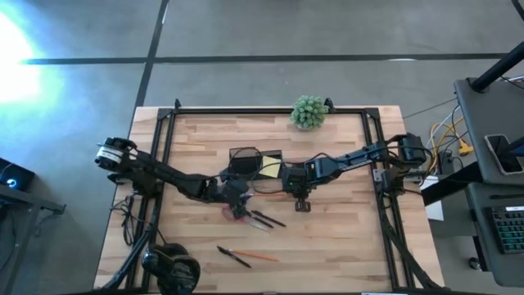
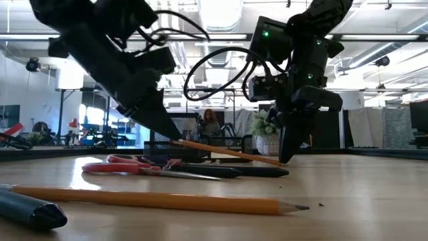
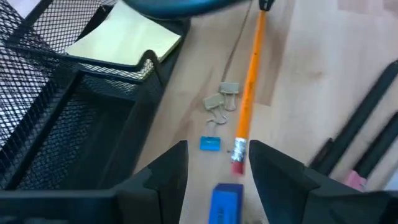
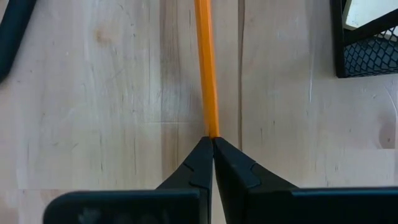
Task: Pick and place office supplies into organizer
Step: Put the top orange pencil into the desk organizer
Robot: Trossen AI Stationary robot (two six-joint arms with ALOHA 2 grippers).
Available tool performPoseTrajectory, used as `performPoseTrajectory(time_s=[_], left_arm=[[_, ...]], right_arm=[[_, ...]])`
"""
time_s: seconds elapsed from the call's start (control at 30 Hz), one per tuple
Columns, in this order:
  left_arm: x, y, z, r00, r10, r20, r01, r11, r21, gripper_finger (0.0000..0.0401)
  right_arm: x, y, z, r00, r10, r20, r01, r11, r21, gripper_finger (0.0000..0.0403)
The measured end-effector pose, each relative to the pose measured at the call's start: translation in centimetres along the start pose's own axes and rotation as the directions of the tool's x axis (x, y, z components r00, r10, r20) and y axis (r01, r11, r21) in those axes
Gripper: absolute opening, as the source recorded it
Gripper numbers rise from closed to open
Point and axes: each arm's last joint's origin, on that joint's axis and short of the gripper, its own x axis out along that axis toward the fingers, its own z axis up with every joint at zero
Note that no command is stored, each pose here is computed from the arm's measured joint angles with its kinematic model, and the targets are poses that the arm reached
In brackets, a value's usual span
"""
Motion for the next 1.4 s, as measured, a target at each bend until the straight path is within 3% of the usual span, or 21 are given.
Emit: performPoseTrajectory(time_s=[0.17, 0.47, 1.03, 1.4], left_arm=[[0.3, 0.4, 0.2, 0.996, -0.085, -0.037, 0.087, 0.994, 0.064, 0.0157], [1.0, 0.5, 0.2, 0.996, -0.082, -0.031, 0.084, 0.993, 0.08, 0.0151], [1.7, 0.1, 0.3, 0.993, -0.108, -0.049, 0.112, 0.991, 0.078, 0.0023], [1.4, 0.2, 0.5, 0.991, -0.081, -0.107, 0.086, 0.995, 0.041, 0.0007]], right_arm=[[0.0, 0.0, 0.0, 1.0, 0.0, 0.0, 0.0, 1.0, -0.008, 0.0009], [0.0, 0.0, 0.0, 1.0, -0.006, 0.0, 0.006, 1.0, -0.009, 0.0009], [0.0, -0.1, 0.0, 1.0, -0.027, 0.0, 0.027, 0.999, -0.016, 0.0008], [-2.5, -0.2, 0.3, 0.992, -0.104, 0.071, 0.104, 0.995, 0.01, 0.0027]])
